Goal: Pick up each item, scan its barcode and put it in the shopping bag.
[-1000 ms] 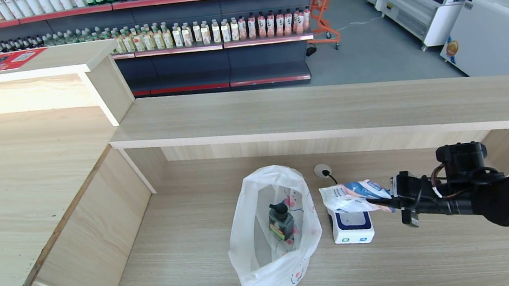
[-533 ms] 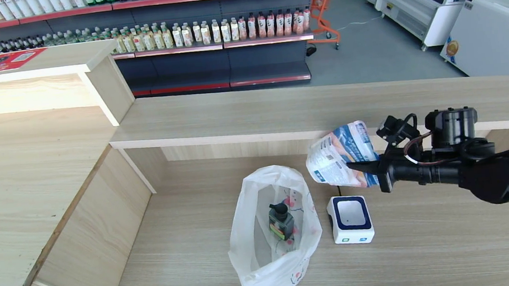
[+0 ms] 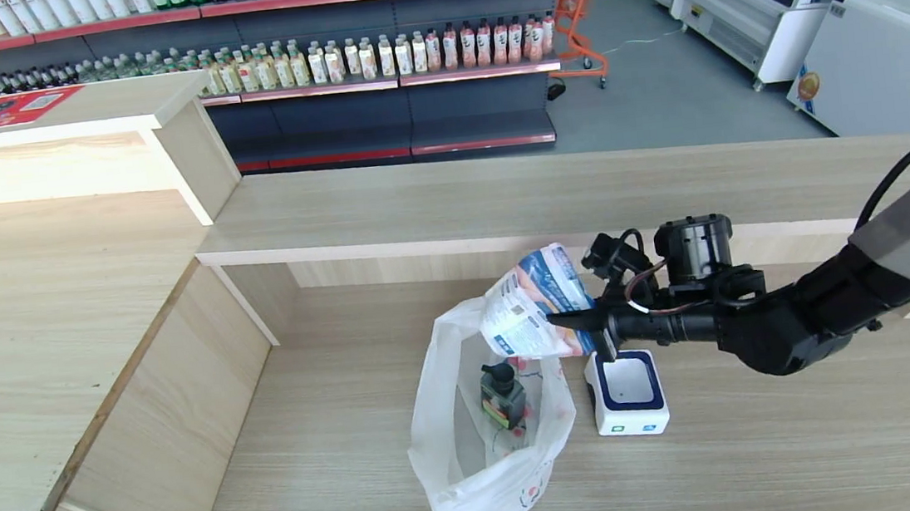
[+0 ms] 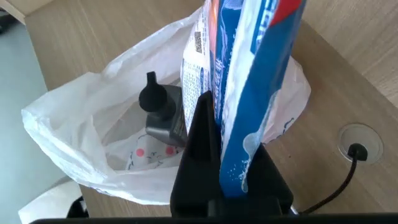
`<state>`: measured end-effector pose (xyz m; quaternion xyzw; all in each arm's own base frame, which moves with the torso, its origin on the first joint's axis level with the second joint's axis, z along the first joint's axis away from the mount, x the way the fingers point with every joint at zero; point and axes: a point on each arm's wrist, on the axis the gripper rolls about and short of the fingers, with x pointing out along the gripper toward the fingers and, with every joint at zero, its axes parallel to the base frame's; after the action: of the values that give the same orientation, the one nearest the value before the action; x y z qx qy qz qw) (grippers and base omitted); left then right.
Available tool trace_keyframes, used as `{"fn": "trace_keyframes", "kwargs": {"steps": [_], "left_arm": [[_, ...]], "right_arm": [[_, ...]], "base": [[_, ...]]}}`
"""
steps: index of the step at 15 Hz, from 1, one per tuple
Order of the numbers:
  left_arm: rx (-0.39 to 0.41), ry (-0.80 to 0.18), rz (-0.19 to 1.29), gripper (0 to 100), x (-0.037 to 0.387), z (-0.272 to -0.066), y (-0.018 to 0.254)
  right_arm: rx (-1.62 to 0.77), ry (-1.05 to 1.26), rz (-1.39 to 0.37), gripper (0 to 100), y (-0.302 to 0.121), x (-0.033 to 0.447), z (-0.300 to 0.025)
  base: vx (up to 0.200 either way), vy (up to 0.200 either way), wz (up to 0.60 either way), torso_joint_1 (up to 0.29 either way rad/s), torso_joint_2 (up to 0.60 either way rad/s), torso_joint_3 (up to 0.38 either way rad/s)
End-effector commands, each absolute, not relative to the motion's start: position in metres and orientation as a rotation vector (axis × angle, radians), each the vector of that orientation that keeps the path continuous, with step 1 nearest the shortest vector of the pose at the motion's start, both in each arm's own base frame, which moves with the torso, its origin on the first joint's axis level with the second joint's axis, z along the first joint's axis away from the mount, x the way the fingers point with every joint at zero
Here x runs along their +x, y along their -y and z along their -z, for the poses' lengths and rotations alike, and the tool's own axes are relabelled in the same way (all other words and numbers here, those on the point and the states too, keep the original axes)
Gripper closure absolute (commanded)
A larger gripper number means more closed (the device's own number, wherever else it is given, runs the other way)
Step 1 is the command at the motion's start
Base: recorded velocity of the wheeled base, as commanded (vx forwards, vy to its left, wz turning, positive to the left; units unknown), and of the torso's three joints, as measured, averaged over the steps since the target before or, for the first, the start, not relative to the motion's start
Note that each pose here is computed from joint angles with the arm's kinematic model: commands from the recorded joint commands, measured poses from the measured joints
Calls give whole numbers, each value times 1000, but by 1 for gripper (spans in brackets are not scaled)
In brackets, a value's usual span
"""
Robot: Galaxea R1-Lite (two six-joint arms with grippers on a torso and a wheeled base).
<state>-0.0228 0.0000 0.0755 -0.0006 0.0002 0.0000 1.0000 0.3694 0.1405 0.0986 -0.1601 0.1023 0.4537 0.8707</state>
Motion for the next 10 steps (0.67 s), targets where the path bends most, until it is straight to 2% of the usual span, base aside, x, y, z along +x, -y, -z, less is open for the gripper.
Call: {"fn": "trace_keyframes", "kwargs": {"steps": [1, 10], "left_arm": [[-2, 0, 0, 0, -23, -75, 0], [-2, 0, 0, 0, -23, -75, 0]], "right_arm": [[-338, -260, -957, 100, -150, 376, -76], [-364, -308, -977, 100, -151, 373, -54]], "base": [[0, 0, 0, 0, 0, 0], [0, 0, 0, 0, 0, 0]]}}
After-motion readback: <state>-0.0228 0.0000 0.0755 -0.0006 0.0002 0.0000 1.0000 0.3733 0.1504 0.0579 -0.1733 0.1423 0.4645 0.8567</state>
